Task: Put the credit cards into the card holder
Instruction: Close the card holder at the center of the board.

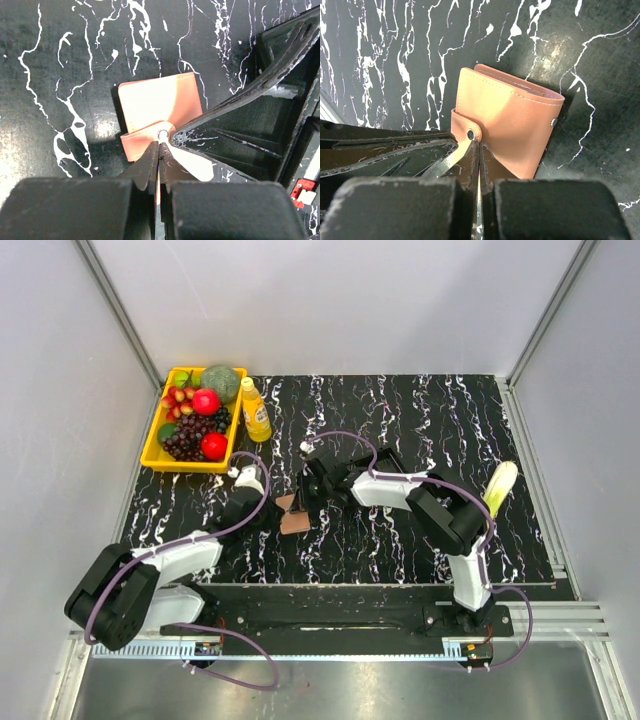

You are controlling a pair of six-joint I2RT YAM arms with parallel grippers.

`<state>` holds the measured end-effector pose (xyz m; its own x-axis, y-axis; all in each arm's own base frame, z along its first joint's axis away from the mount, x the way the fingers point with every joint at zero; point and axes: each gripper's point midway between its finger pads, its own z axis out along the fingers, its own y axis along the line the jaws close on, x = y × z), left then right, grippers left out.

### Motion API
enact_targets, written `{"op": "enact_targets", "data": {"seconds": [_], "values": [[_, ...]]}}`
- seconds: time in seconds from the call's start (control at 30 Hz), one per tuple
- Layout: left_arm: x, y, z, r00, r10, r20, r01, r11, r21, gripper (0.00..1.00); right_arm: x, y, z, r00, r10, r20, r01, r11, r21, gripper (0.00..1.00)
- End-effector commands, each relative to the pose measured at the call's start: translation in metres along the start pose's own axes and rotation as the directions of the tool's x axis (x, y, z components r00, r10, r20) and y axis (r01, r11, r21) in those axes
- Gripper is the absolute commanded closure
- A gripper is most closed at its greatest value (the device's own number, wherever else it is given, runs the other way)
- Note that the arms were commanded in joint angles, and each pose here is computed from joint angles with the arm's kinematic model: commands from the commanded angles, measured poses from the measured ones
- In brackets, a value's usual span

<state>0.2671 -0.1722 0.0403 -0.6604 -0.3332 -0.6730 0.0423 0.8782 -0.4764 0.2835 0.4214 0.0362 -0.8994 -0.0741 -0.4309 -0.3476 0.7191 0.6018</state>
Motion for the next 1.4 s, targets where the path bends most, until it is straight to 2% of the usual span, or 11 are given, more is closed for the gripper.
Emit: {"op": "enact_targets", "data": {"seconds": [0.0,0.17,0.6,1.0,1.37], "values": [[-0.025,-0.021,-0.003,0.999,0.016,0.047,-0.018,0.999,0.046,1.00,-0.035,0.034,-0.023,0.988,-0.076,0.132,0.086,0.994,-0.069,1.00],[-0.031,-0.027,-0.005,0.998,0.017,0.058,-0.021,0.998,0.060,1.00,-0.037,0.041,-0.028,0.987,-0.079,0.143,0.092,0.992,-0.086,1.00],[-0.030,-0.021,-0.001,0.998,0.021,0.054,-0.023,0.999,0.028,1.00,-0.015,0.005,-0.013,0.997,-0.017,0.069,0.015,0.999,0.035,1.00],[-0.040,-0.029,0.004,0.998,0.031,0.063,-0.033,0.999,0.033,1.00,-0.003,0.005,-0.003,1.000,0.008,0.017,-0.008,1.000,0.010,1.00],[-0.036,-0.029,0.009,0.998,0.037,0.043,-0.038,0.999,0.034,1.00,-0.008,0.004,-0.001,1.000,0.001,0.027,-0.001,1.000,0.020,1.00]]}}
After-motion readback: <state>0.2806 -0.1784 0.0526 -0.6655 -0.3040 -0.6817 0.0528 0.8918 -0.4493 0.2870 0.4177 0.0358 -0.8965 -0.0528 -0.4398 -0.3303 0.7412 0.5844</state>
